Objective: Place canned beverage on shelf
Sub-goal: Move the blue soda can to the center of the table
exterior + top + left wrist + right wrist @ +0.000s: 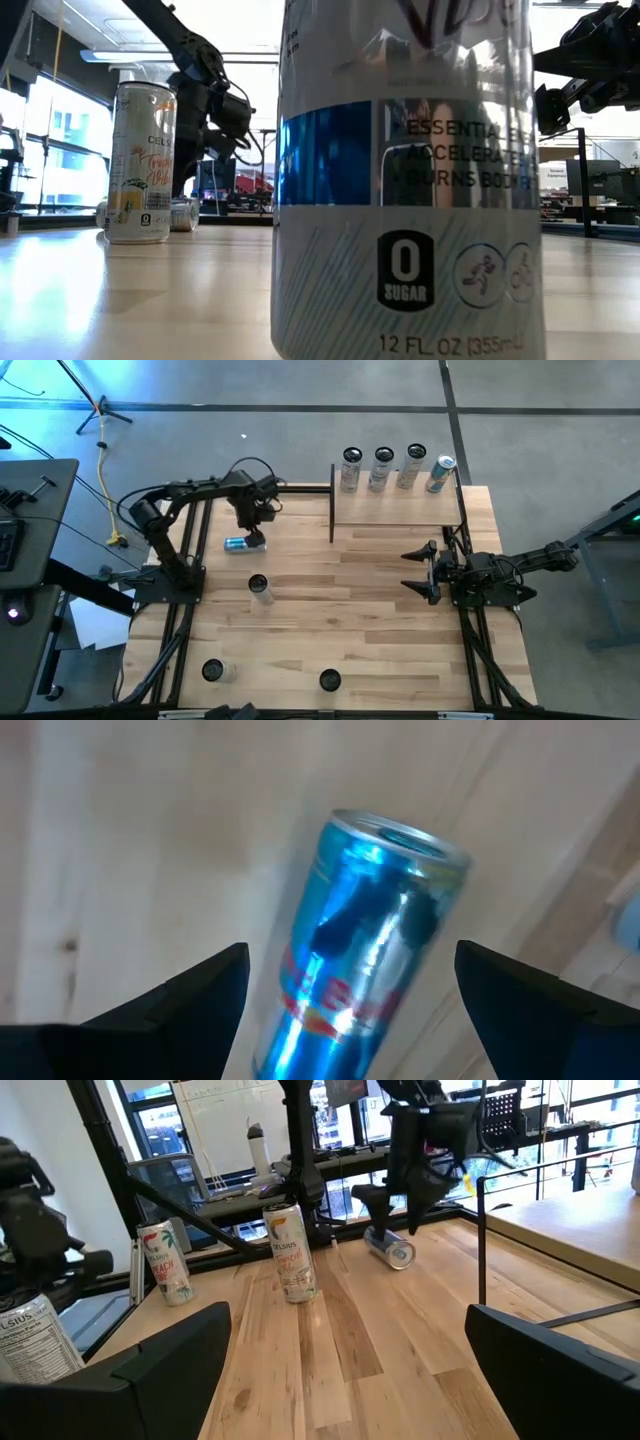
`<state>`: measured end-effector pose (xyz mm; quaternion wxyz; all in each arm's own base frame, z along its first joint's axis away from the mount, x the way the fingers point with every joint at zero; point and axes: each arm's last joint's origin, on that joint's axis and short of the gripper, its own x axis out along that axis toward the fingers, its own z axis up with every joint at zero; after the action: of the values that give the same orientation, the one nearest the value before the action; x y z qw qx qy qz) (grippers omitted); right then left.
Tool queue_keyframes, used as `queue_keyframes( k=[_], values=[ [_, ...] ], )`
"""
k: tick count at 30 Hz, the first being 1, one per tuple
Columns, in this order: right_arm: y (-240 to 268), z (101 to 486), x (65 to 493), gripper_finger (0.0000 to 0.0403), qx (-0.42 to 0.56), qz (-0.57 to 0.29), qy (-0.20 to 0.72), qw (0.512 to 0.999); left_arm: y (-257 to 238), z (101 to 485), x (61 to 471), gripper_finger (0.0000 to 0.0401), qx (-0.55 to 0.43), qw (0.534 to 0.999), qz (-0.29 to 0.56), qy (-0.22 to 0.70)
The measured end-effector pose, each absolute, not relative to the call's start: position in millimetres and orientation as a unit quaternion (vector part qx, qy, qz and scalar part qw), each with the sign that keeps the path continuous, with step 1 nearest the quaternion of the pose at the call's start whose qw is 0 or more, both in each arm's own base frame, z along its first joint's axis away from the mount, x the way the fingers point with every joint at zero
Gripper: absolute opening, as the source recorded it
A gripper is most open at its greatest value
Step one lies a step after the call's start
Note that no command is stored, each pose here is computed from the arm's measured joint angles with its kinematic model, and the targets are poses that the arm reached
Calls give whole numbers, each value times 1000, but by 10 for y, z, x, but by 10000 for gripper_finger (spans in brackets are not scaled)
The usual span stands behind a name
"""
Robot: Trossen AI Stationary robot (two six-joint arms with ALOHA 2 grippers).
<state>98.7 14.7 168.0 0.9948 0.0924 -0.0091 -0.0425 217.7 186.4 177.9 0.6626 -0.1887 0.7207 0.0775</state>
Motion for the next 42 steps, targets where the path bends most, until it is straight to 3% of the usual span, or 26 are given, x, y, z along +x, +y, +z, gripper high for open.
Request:
queue_keyframes(
  k=[15,18,26,29,37,42],
  values=[
    [148,1680,986,389,92,-40,-9,995,1771,1521,2331,317,-200,625,73,751],
    [149,1680,986,389,92,-40,-9,995,1742,1528,2354,288,-208,622,87,749],
    [148,1680,986,389,92,-41,-9,995,1705,1532,2388,159,-225,617,114,745],
    [148,1680,986,389,92,-41,-9,995,1704,1545,2389,153,-236,617,125,740],
    [148,1680,986,389,92,-41,-9,995,1678,1830,2396,153,-218,677,149,687],
    [147,1680,986,389,92,-44,-9,995,1645,2175,2391,153,-196,746,184,609]
  ],
)
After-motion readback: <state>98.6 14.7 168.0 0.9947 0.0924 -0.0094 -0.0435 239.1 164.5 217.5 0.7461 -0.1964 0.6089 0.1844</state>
